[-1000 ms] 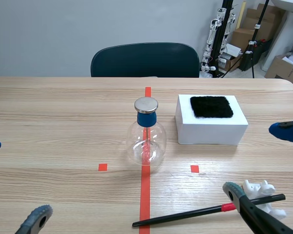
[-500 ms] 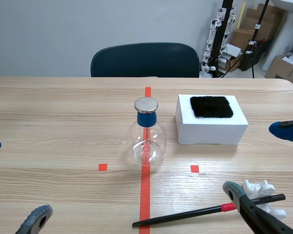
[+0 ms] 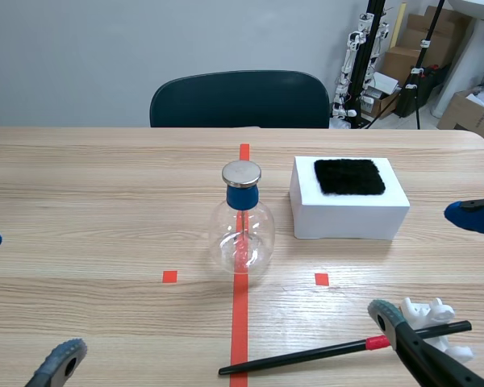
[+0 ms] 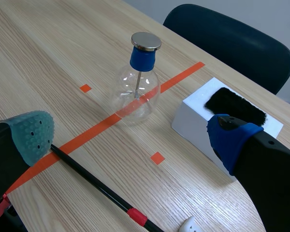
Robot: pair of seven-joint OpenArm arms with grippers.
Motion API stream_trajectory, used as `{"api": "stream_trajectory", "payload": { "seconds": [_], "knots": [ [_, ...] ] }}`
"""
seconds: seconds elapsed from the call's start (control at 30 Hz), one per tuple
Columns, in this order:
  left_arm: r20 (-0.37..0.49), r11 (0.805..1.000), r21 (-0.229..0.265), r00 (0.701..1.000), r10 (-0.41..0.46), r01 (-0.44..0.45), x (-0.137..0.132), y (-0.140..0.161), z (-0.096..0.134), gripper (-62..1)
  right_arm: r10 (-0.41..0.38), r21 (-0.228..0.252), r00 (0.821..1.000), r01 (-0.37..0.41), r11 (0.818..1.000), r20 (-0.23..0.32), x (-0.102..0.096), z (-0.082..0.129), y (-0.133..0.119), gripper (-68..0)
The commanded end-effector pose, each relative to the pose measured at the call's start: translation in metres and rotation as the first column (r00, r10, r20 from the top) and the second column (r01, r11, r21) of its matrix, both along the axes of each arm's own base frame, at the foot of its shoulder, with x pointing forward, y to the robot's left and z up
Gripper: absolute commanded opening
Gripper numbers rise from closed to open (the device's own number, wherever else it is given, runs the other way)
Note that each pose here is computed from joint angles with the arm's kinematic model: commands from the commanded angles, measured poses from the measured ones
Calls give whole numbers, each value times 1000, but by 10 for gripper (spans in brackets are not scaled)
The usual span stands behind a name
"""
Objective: Do the electroscope experiment. return to the home posture
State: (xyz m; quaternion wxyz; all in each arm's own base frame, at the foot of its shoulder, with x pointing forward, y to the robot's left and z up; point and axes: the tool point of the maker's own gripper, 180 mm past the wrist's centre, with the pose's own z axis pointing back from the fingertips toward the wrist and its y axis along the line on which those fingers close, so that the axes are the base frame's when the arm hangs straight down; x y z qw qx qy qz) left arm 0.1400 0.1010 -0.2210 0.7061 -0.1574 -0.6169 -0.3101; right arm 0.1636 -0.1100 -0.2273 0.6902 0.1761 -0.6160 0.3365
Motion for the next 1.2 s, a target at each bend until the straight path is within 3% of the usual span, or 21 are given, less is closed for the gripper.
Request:
{"api": "stream_trajectory", "payload": {
  "seconds": [0.0, 1.17],
  "knots": [
    [23, 1000, -23, 1000, -3, 4, 1, -4, 9, 14, 10, 14, 1000, -10, 1000, 16, 1, 6, 2, 4],
    [23, 1000, -23, 1000, -4, 4, 1, -4, 9, 14, 12, 26, 1000, -13, 1000, 29, 1, 9, 2, 4]
  ]
}}
